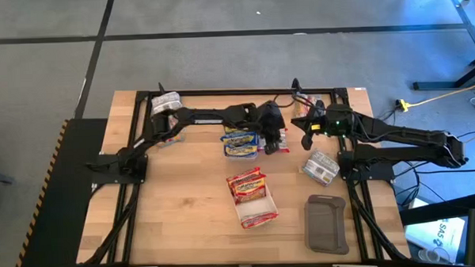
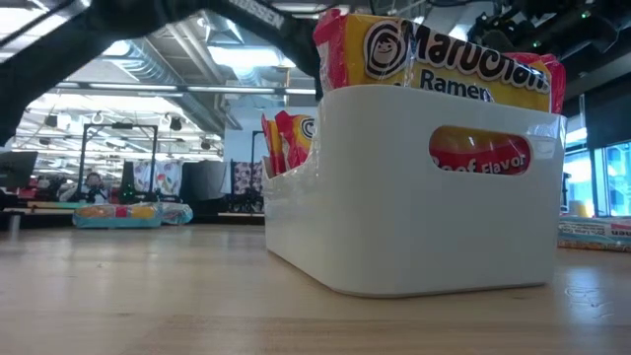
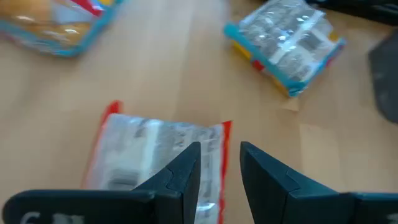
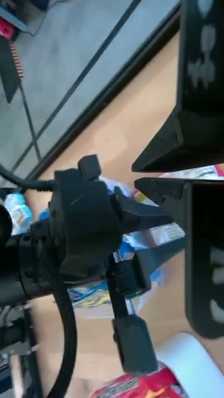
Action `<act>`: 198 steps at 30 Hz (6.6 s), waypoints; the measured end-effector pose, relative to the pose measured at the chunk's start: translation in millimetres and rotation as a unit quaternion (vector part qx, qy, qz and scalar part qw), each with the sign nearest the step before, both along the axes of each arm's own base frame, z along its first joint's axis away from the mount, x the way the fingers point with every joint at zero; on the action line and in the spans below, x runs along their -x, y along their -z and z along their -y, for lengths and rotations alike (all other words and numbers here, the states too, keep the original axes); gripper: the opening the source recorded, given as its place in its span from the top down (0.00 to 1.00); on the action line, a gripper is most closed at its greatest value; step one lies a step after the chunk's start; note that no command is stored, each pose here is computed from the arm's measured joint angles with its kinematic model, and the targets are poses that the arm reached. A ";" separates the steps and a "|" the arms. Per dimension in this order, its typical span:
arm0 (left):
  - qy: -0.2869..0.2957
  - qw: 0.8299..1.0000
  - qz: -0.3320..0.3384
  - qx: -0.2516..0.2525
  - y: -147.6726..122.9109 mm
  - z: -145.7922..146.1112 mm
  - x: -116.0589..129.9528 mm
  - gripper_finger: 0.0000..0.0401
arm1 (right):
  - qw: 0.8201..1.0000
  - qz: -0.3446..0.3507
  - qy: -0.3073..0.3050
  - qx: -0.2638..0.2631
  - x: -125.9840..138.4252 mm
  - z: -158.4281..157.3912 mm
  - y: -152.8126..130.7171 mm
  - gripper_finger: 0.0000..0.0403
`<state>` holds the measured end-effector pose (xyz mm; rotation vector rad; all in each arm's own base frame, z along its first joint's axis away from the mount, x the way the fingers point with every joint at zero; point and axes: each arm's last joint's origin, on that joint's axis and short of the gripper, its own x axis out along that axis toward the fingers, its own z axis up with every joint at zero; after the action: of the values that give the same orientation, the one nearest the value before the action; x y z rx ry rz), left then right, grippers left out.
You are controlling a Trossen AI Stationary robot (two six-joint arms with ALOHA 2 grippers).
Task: Sort Maruchan noodles
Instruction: Put the red noodle pack into the white bin
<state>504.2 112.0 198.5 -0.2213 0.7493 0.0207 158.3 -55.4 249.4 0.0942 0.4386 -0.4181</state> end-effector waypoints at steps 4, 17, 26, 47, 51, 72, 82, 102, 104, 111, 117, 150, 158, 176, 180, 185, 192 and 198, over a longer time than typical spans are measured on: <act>0.008 0.999 -0.012 0.029 21.1 0.4 -6.4 0.74 | 1.000 -0.011 0.000 -0.004 -0.6 0.2 7.3 0.99; -0.070 0.996 -0.050 -0.032 36.3 -20.5 -2.1 0.74 | 1.000 -0.016 -0.002 -0.012 -0.1 -0.2 13.1 0.99; -0.135 0.984 -0.066 -0.094 40.9 -30.5 -0.6 0.74 | 1.000 -0.013 0.003 -0.020 -0.1 -0.2 13.1 0.99; -0.067 0.990 -0.052 -0.116 43.9 -13.8 -6.8 0.74 | 1.000 -0.015 0.002 -0.021 0.1 -0.3 13.5 0.99; -0.115 0.982 -0.057 -0.139 43.9 -36.4 -1.6 0.74 | 1.000 -0.014 0.004 -0.023 0.1 -0.3 13.5 0.99; -0.157 0.987 -0.027 -0.006 -12.1 -78.7 12.7 0.75 | 1.000 -0.012 0.004 -0.023 -0.1 -0.3 13.2 0.99; -0.117 0.990 -0.067 -0.037 -20.3 -59.1 17.2 0.76 | 0.999 -0.022 0.012 -0.028 -6.8 2.3 18.1 0.99; -0.164 0.977 0.089 -0.108 -83.5 33.1 200.2 0.76 | 0.965 -0.180 0.090 -0.167 -96.7 60.4 116.7 0.99; -0.178 0.975 0.093 -0.099 -74.1 41.3 216.2 0.76 | 0.961 -0.192 0.104 -0.171 -103.9 70.1 124.1 0.99; -0.190 0.969 0.118 -0.105 -53.2 59.2 245.9 0.76 | 0.970 -0.151 0.125 -0.146 -146.3 114.5 101.4 0.99; -0.180 0.972 0.107 -0.106 -43.0 65.7 247.9 0.76 | 0.963 -0.216 0.109 -0.122 -162.3 127.0 63.3 0.99; -0.154 0.971 0.109 -0.149 -43.2 67.3 246.2 0.76 | 0.968 -0.171 -0.046 -0.178 -187.0 169.8 55.4 0.99; -0.225 0.961 0.092 -0.132 -36.6 1.1 235.1 0.76 | 0.977 -0.152 -0.052 -0.140 -158.2 146.0 27.7 0.99; -0.104 0.988 0.019 0.109 14.3 -188.4 156.6 0.76 | 0.969 -0.148 -0.096 -0.173 -141.8 103.6 81.5 0.99; -0.109 0.985 0.003 0.133 32.5 -199.5 156.1 0.76 | 0.971 -0.151 -0.086 -0.167 -141.6 104.2 81.9 0.99; -0.134 0.980 -0.034 0.145 52.6 -206.7 163.3 0.76 | 0.971 -0.151 -0.084 -0.165 -141.7 104.5 81.8 0.99; -0.172 0.973 -0.090 0.124 54.4 -204.8 168.7 0.76 | 0.971 -0.149 -0.084 -0.165 -141.8 104.8 81.5 0.99; -0.250 0.943 -0.212 0.059 30.1 -195.9 192.3 0.76 | 0.971 -0.150 -0.083 -0.165 -141.6 104.7 81.6 0.99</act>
<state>312.0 308.0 168.5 -0.5284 1.1078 0.5219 299.9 -160.1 167.8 0.3176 0.8079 -0.1893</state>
